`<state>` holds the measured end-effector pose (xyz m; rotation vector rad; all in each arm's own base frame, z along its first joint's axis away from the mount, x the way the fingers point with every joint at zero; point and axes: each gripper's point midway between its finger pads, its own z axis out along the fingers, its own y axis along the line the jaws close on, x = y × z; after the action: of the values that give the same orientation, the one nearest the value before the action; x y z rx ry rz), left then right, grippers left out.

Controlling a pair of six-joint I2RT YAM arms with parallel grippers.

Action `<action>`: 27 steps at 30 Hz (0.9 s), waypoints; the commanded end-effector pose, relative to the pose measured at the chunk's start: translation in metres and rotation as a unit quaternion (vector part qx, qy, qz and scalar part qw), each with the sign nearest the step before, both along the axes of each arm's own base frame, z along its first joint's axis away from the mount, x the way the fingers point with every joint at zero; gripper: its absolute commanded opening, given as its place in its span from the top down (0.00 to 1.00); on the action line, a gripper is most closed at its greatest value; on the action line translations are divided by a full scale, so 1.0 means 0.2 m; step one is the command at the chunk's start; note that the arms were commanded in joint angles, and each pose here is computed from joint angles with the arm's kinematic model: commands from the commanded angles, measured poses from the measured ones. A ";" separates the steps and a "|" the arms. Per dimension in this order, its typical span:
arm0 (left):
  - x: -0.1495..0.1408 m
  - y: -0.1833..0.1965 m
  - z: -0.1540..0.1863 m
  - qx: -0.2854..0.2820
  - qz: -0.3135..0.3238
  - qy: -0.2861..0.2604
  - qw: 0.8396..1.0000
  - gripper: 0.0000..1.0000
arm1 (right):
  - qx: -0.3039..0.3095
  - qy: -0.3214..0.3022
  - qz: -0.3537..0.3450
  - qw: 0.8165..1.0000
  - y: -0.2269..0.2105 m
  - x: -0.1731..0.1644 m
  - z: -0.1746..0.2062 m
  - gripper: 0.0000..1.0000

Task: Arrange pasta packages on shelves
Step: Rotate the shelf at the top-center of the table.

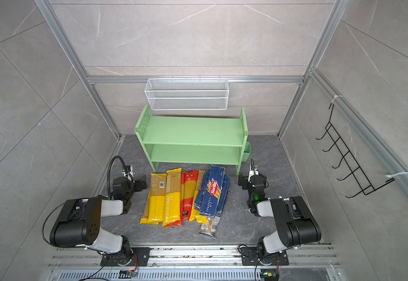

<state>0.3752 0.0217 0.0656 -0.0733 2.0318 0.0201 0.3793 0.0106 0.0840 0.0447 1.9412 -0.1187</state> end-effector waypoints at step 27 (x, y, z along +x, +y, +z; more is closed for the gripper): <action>0.07 0.02 0.17 0.005 0.005 -0.031 0.999 0.00 | -0.012 -0.022 -0.014 1.000 0.00 0.02 0.09 0.01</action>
<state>0.3754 0.0218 0.0655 -0.0742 2.0417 0.0207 0.3791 0.0107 0.0857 0.0492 1.9388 -0.1333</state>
